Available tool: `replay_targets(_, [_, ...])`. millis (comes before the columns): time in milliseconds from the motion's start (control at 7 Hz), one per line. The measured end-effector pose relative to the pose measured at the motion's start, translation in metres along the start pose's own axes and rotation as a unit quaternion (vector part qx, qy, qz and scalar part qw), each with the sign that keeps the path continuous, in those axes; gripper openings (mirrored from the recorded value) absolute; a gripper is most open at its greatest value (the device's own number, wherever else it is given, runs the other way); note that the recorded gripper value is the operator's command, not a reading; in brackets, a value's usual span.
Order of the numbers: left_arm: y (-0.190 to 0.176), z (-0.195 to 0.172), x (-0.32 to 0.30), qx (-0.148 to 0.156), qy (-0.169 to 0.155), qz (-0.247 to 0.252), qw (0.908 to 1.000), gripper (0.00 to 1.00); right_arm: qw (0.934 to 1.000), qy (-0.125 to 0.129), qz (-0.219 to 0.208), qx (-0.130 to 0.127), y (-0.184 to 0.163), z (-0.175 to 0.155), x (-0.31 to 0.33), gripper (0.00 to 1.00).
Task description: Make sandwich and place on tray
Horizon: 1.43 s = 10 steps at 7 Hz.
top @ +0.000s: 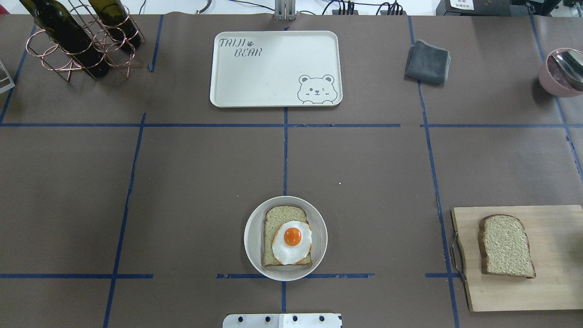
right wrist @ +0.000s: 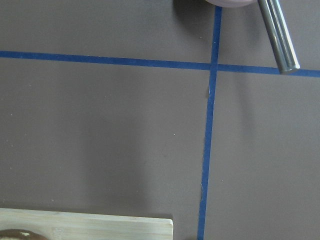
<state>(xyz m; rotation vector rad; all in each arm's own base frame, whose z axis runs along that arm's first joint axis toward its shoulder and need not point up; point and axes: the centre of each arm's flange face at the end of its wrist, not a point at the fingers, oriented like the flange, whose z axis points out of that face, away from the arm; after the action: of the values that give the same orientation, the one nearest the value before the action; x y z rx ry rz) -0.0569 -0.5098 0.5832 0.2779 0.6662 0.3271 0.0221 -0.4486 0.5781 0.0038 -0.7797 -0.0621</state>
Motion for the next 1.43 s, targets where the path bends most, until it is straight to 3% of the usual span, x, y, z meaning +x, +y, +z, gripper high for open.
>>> replay_targets(286, [0.03,0.009,0.008,-0.001,0.059,-0.016,0.9982,1.0,0.9995,-0.027,-0.011,0.009,-0.001,-0.007,-0.027,1.0])
replay_targets(429, [0.034,0.01,0.011,0.001,0.071,-0.018,0.9973,1.0,0.9989,-0.037,-0.026,0.014,-0.002,-0.002,-0.051,1.0])
replay_targets(571, [0.035,0.009,0.013,0.003,0.075,-0.018,0.997,1.0,0.9985,-0.046,-0.023,0.019,0.005,0.016,-0.074,1.0])
replay_targets(857, [0.028,0.007,0.014,0.007,0.076,-0.016,0.9969,1.0,0.9959,-0.073,0.031,0.045,0.054,0.059,-0.093,0.91])
replay_targets(1000, [0.025,0.006,0.015,0.008,0.076,-0.015,0.9969,1.0,0.9941,-0.083,0.051,0.047,0.081,0.08,-0.099,1.0])
replay_targets(1429, [0.019,0.003,0.015,0.011,0.075,-0.012,0.997,1.0,0.993,-0.099,0.041,0.048,0.131,0.127,-0.143,1.0])
